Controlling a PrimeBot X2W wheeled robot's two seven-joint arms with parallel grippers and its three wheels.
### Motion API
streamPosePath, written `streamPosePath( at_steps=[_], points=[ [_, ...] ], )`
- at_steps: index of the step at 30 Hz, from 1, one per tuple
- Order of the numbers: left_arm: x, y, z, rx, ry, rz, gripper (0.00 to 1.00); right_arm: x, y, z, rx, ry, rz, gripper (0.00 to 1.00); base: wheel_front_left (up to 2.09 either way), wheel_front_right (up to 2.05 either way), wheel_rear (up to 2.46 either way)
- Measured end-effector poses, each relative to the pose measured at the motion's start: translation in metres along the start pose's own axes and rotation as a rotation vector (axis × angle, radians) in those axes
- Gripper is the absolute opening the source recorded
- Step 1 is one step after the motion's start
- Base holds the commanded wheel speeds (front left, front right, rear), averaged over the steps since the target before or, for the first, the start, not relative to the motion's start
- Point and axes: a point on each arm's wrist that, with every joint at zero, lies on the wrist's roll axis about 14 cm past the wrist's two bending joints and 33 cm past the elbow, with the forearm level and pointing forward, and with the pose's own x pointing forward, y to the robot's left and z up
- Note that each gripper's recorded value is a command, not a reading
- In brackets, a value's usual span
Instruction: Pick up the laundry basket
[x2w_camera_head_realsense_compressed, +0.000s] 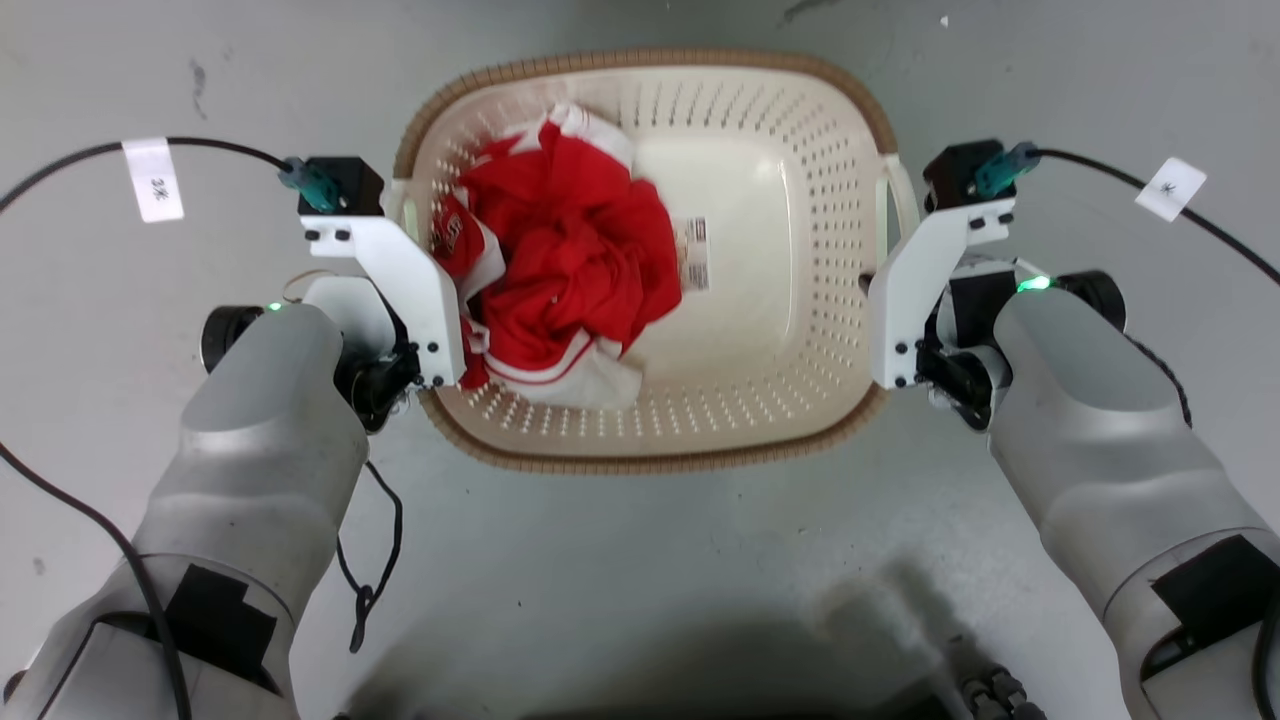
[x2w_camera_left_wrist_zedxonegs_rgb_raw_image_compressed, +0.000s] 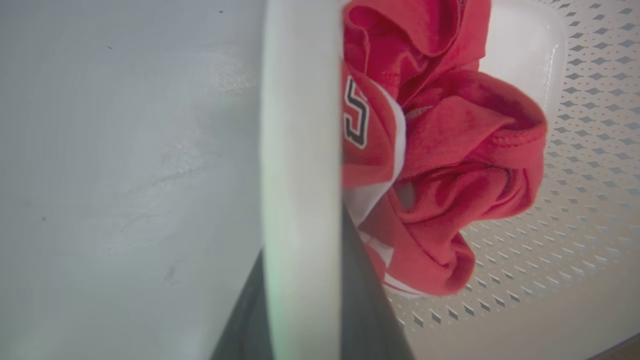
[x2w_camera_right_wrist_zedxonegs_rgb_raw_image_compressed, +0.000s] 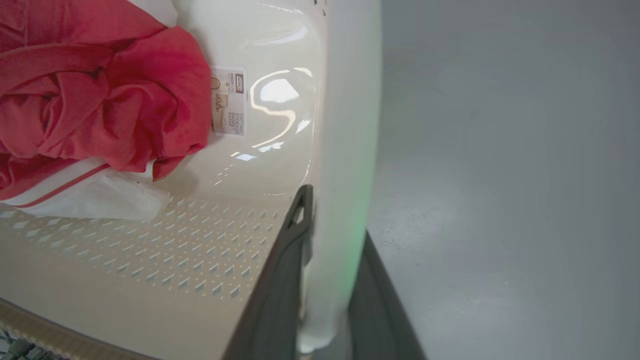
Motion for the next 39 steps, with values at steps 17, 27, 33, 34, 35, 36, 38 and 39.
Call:
streamPosePath(
  at_steps=[17, 27, 33, 34, 35, 36, 38, 39],
  points=[
    [-0.086, -0.029, -0.010, 0.010, 0.109, -0.019, 0.00, -0.082, 0.021, -0.018, 0.022, 0.161, 0.012, 0.00, 0.00, 0.00, 0.00],
    [-0.151, -0.047, -0.025, 0.009, 0.121, -0.022, 0.00, -0.143, 0.038, -0.027, 0.034, 0.152, 0.021, 0.00, 0.00, 0.00, 0.00],
    [-0.185, -0.056, -0.027, 0.026, 0.078, -0.021, 0.00, -0.175, 0.047, -0.030, 0.025, 0.122, 0.023, 0.00, 0.00, 0.00, 0.00],
    [-0.190, -0.057, -0.028, 0.030, 0.070, -0.021, 0.00, -0.179, 0.048, -0.031, 0.024, 0.115, 0.023, 0.00, 0.00, 0.00, 0.00],
    [-0.195, -0.059, -0.030, 0.032, 0.069, -0.022, 0.00, -0.183, 0.049, -0.033, 0.024, 0.114, 0.023, 0.00, 0.00, 0.00, 0.00],
    [-0.199, -0.061, -0.032, 0.033, 0.068, -0.024, 0.00, -0.187, 0.050, -0.035, 0.024, 0.112, 0.024, 0.00, 0.00, 0.00, 0.00],
    [-0.207, -0.064, -0.036, 0.036, 0.057, -0.026, 0.00, -0.195, 0.051, -0.041, 0.028, 0.111, 0.025, 0.00, 0.00, 0.00, 0.00],
    [-0.211, -0.066, -0.038, 0.038, 0.054, -0.029, 0.00, -0.199, 0.052, -0.044, 0.031, 0.110, 0.025, 0.00, 0.00, 0.00, 0.00]
  ],
)
